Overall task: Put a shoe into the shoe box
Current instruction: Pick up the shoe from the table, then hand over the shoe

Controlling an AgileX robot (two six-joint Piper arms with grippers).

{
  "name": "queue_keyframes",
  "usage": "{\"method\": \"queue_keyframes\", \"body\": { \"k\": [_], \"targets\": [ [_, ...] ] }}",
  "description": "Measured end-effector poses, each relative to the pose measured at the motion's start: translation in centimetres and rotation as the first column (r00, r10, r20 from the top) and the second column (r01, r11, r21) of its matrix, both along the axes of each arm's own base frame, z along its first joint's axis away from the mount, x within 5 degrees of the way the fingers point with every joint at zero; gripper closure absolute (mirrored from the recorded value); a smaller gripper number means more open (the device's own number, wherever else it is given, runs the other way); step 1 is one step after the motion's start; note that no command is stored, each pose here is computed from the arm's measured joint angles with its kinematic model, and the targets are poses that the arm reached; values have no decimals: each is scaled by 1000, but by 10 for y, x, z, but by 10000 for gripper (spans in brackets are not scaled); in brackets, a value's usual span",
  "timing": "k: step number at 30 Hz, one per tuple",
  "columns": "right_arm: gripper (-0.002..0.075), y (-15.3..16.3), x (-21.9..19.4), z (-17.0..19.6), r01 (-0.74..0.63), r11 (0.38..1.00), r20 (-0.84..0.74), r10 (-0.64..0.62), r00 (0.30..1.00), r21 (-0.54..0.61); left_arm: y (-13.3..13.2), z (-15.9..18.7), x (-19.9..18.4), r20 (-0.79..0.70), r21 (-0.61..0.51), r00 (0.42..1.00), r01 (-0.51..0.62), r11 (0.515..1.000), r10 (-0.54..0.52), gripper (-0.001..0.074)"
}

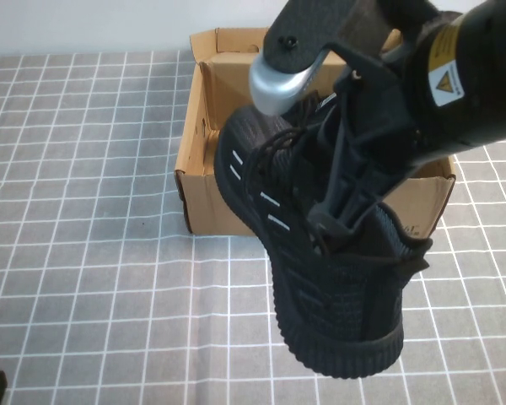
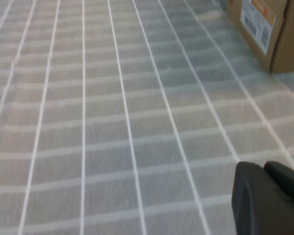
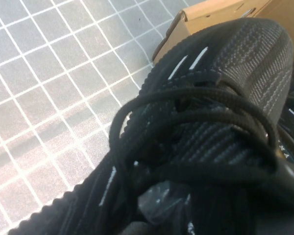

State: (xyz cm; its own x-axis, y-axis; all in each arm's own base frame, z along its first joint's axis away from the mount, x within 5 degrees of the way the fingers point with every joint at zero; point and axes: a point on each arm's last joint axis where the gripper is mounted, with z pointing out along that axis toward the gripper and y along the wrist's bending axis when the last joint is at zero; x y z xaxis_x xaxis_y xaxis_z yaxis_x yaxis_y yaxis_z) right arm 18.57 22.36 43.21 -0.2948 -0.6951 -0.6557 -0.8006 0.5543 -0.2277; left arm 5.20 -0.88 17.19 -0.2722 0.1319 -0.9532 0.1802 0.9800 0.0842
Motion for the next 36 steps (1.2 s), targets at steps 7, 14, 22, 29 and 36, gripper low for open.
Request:
{"method": "queue_keyframes", "body": {
  "k": [7,14,22,29,36],
  "targets": [
    [726,8,9,5,11,1000,-2,-11,1000,6,0,29,4,247,-388,964,2,922,102,736],
    [726,15,30,3,67,998,-43,-67,997,-5,3,42,3,292,-563,941,25,826,170,736],
    [726,30,48,7,91,996,-57,-91,994,-8,-8,96,3,152,-437,988,53,898,16,736],
    [726,44,60,4,103,994,-80,-105,991,-32,-27,132,44,-6,-267,989,144,953,-151,736],
    [726,38,83,1,187,982,-105,-187,977,-9,-66,155,100,-23,-180,919,384,906,-394,736]
  ]
}}
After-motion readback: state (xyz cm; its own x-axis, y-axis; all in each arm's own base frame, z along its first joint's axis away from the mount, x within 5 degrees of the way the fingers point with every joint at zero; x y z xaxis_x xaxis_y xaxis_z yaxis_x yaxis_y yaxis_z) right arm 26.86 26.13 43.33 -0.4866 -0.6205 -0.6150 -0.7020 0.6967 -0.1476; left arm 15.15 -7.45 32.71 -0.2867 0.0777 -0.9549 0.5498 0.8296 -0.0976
